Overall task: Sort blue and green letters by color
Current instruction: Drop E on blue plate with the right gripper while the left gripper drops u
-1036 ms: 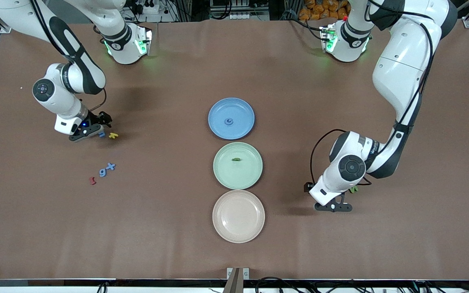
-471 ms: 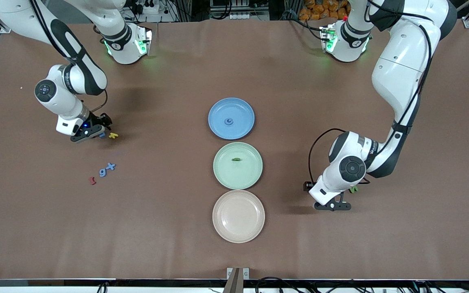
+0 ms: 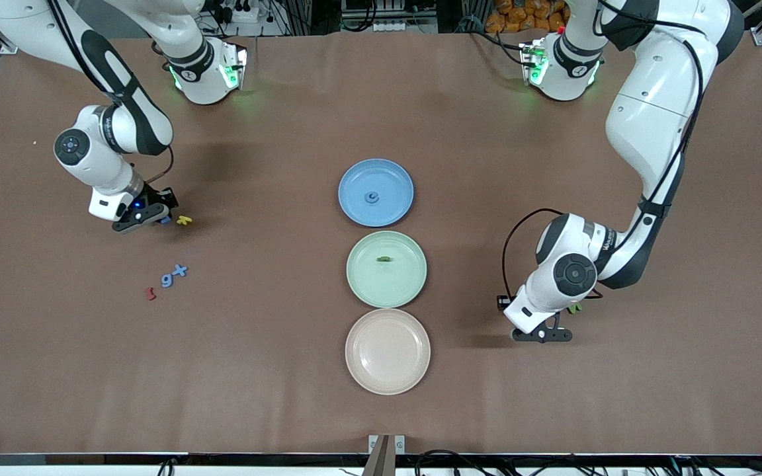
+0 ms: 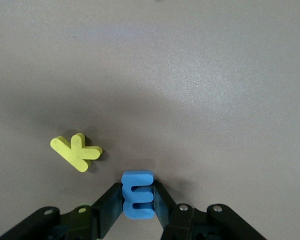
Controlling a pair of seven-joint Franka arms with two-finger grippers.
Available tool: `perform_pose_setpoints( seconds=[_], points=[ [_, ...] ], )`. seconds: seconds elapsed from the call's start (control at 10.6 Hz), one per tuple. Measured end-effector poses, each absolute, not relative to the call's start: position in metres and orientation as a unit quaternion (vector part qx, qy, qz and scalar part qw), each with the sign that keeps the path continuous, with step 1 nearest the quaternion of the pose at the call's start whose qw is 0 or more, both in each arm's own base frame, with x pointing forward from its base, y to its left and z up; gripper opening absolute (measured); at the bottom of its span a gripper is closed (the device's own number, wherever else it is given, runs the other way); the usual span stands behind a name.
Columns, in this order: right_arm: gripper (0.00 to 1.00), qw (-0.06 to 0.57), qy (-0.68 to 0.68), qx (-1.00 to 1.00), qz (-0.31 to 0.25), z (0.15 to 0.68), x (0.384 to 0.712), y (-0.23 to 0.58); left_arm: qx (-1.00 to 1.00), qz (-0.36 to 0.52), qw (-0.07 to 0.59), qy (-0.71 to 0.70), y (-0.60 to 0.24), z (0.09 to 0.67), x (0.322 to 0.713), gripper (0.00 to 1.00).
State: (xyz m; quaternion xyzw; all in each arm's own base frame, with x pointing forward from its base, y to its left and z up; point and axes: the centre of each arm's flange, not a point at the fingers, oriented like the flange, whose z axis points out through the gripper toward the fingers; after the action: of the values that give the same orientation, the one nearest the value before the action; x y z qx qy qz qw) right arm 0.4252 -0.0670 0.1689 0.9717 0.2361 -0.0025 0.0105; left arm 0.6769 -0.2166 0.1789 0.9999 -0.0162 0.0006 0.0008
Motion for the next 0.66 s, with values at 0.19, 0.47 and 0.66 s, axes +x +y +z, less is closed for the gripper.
perform_pose_setpoints(
  seconds=[0.19,0.47,0.66],
  points=[
    [0.33,0.011,0.236,0.972,-0.004,0.173,0.431,-0.068,1.000,0.001,0.003,-0.014,-0.217,0.180,0.677,0.26],
    [0.33,0.013,0.234,0.972,-0.011,0.194,0.446,-0.072,1.000,-0.008,0.028,0.000,-0.226,0.183,0.675,0.26],
    [0.33,0.016,0.232,0.973,-0.006,0.202,0.450,-0.073,0.997,-0.022,0.072,0.007,-0.263,0.191,0.664,0.26]
  ],
)
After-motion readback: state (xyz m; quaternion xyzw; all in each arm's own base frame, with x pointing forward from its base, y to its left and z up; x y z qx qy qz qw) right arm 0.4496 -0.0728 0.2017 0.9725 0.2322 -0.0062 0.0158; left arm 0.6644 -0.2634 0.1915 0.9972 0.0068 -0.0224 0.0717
